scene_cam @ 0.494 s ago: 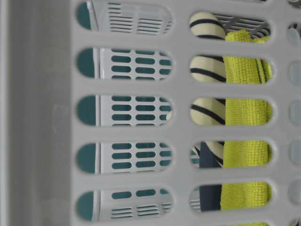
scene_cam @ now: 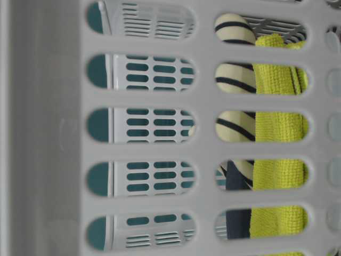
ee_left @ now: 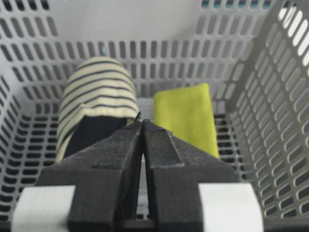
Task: Pick up the yellow cloth from the shopping basket with the left arm.
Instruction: 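Move the open left gripper over the yellow cloth in the basket, then lower the left gripper onto the yellow cloth and close on it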
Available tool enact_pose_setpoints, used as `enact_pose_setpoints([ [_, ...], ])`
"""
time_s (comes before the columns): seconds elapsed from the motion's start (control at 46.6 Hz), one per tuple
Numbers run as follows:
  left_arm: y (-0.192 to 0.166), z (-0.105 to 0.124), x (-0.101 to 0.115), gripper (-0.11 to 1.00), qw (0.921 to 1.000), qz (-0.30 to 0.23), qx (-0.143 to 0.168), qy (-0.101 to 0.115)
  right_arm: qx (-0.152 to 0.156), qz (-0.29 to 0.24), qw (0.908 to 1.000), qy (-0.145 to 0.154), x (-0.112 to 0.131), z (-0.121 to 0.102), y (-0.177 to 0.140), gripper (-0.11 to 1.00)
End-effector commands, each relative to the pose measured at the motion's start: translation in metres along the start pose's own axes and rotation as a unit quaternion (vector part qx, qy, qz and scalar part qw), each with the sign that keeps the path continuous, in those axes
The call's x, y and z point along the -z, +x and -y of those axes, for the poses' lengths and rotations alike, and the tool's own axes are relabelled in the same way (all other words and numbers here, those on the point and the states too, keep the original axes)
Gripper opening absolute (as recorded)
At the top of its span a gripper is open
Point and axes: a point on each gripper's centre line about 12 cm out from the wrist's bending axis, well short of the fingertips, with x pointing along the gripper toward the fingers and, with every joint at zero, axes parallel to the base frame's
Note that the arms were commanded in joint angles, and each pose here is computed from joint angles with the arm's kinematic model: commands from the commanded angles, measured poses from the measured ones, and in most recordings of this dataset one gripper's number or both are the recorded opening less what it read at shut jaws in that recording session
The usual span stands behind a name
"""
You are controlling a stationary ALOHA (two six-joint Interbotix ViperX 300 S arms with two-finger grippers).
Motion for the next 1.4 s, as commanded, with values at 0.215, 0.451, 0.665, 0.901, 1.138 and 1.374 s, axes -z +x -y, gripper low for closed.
enact_pose_setpoints([
  [0.215, 0.058, 0.014, -0.018, 0.00, 0.9935, -0.112, 0.020, 0.010, 0.002, -0.053, 0.9986, 0.005, 0.001, -0.001, 0.006, 0.20],
  [0.451, 0.099, 0.019, -0.004, 0.00, 0.9710, -0.238, 0.019, 0.012, 0.002, -0.052, 0.9986, 0.005, 0.000, -0.001, 0.006, 0.79],
  [0.665, 0.134, 0.022, 0.011, 0.20, 0.9537, -0.300, 0.018, 0.016, 0.006, -0.052, 0.9986, 0.004, 0.000, 0.000, 0.006, 0.78],
  [0.901, 0.179, 0.035, 0.045, 0.85, 0.9358, -0.351, 0.026, 0.020, 0.006, -0.050, 0.9987, 0.005, -0.001, 0.000, 0.005, 0.78],
  [1.138, 0.209, 0.045, 0.085, 0.86, 0.9163, -0.398, 0.032, 0.028, 0.006, -0.051, 0.9987, 0.005, 0.000, 0.001, 0.005, 0.78],
  [1.374, 0.214, 0.052, 0.112, 0.85, 0.9023, -0.428, 0.038, 0.036, 0.006, -0.053, 0.9986, 0.005, 0.001, 0.001, 0.005, 0.78],
])
